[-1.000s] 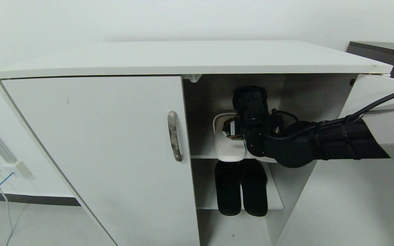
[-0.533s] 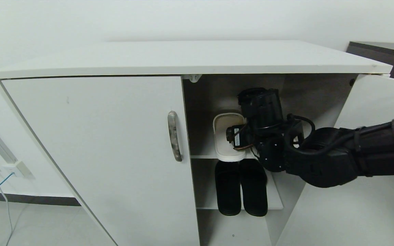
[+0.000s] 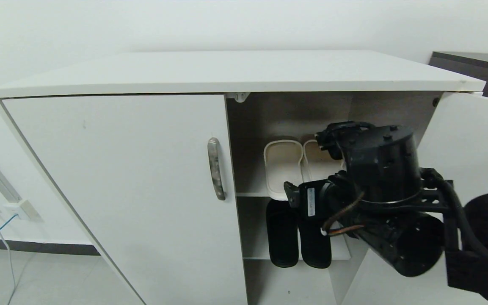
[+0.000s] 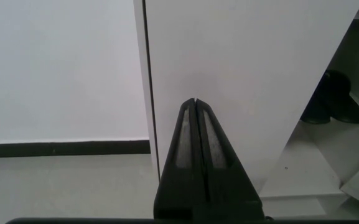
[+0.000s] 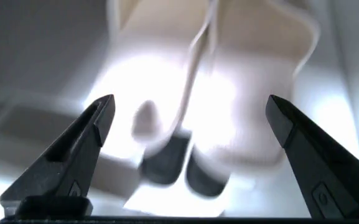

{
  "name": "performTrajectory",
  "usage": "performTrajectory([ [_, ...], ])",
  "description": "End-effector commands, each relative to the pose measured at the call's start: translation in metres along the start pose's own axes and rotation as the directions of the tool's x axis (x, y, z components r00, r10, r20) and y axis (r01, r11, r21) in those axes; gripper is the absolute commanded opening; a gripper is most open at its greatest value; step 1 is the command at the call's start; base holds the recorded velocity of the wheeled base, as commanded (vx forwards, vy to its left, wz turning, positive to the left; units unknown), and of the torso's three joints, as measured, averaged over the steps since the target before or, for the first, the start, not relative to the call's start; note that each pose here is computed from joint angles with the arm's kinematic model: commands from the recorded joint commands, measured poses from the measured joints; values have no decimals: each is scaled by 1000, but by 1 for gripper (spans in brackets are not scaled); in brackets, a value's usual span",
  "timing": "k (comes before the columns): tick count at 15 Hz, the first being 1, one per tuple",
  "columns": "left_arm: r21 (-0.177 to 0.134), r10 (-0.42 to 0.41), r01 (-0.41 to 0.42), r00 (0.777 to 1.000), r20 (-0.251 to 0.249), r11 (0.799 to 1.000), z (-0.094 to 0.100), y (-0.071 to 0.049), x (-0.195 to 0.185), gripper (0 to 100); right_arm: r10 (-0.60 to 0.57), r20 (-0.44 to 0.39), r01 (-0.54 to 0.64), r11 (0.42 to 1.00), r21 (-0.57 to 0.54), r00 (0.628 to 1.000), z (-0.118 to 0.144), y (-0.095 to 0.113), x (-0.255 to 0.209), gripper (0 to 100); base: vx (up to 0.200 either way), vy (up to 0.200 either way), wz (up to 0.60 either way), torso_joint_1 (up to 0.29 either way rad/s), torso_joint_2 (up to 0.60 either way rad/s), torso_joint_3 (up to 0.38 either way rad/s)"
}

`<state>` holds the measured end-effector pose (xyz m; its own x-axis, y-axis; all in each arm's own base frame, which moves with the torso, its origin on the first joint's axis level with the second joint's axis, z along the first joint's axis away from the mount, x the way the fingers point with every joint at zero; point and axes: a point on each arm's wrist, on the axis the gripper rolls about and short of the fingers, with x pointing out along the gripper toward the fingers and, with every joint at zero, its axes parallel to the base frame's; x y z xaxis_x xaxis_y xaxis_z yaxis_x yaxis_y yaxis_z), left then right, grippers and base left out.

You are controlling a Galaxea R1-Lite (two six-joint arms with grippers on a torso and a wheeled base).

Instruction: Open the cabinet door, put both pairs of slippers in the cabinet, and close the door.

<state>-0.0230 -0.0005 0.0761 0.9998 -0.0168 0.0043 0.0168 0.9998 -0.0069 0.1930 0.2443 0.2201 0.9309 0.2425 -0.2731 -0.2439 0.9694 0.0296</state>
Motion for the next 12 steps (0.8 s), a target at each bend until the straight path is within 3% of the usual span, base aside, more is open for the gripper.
performTrajectory([
  [1,-1,0,0,1000,-1,1000,0,0,0,0,75,4,-75,997,6,997,-2,-8,-30,100,0,0,0,0,0,0],
  [7,1,0,0,1000,-1,1000,0,0,0,0,157,41,-157,988,-7,987,-19,-11,-39,100,0,0,0,0,0,0],
  [8,-1,0,0,1000,-1,1000,0,0,0,0,158,38,-158,987,-9,987,-21,-10,-38,0,0,0,0,0,0,0],
  [12,-1,0,0,1000,-1,1000,0,0,0,0,157,28,-157,988,-16,987,-24,-8,-35,0,0,0,0,0,0,0],
])
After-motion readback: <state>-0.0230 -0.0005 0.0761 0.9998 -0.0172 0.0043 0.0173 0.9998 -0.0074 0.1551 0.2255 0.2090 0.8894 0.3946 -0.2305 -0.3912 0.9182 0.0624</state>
